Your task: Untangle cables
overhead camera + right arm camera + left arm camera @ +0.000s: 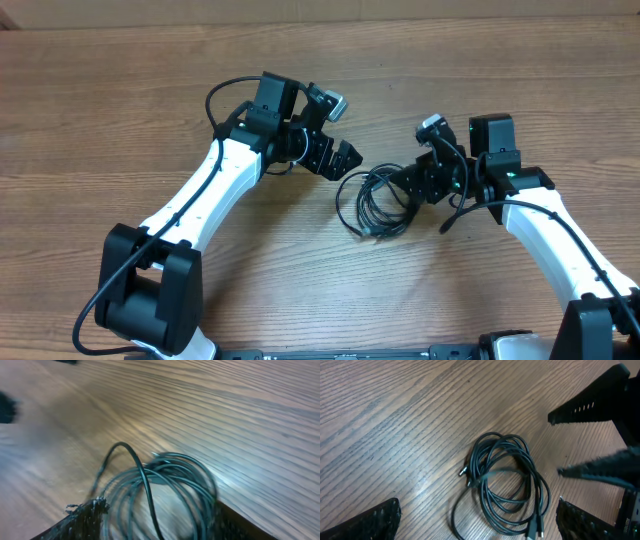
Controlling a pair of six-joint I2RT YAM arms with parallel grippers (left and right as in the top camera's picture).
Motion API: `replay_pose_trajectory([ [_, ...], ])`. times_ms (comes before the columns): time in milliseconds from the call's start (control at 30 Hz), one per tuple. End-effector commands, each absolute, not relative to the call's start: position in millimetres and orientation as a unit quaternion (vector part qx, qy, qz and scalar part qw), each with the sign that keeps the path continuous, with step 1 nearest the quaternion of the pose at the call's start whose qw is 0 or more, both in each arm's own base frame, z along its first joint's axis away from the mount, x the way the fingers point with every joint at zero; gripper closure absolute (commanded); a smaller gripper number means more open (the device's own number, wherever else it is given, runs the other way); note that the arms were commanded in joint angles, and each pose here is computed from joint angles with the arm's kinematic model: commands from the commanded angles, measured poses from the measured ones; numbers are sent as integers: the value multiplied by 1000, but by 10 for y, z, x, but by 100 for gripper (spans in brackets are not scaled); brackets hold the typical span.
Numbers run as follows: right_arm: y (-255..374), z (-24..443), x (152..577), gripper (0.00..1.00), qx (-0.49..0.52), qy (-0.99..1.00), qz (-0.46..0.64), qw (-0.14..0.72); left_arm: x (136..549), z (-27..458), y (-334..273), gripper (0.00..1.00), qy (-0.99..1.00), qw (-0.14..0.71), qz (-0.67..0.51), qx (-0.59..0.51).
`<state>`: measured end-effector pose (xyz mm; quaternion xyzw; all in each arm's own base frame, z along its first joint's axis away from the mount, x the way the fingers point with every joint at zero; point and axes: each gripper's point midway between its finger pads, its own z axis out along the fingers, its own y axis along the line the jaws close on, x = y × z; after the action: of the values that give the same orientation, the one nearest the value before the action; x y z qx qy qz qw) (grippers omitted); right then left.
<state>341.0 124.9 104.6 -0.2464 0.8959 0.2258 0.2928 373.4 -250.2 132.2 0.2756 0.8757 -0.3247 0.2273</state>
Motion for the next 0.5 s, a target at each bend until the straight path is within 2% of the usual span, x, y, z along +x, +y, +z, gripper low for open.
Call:
replay_pose_trajectory([
  [0,1057,1046,3561,31,-198,918,175,297,3733,1444,-2515,0,870,236,-332,278],
  [200,938,928,3506,31,-170,936,150,269,3718,1433,-2509,1,872,232,-332,277],
  [467,803,764,3282,25,-160,956,120,213,3718,1433,-2509,0,872,232,-332,277],
])
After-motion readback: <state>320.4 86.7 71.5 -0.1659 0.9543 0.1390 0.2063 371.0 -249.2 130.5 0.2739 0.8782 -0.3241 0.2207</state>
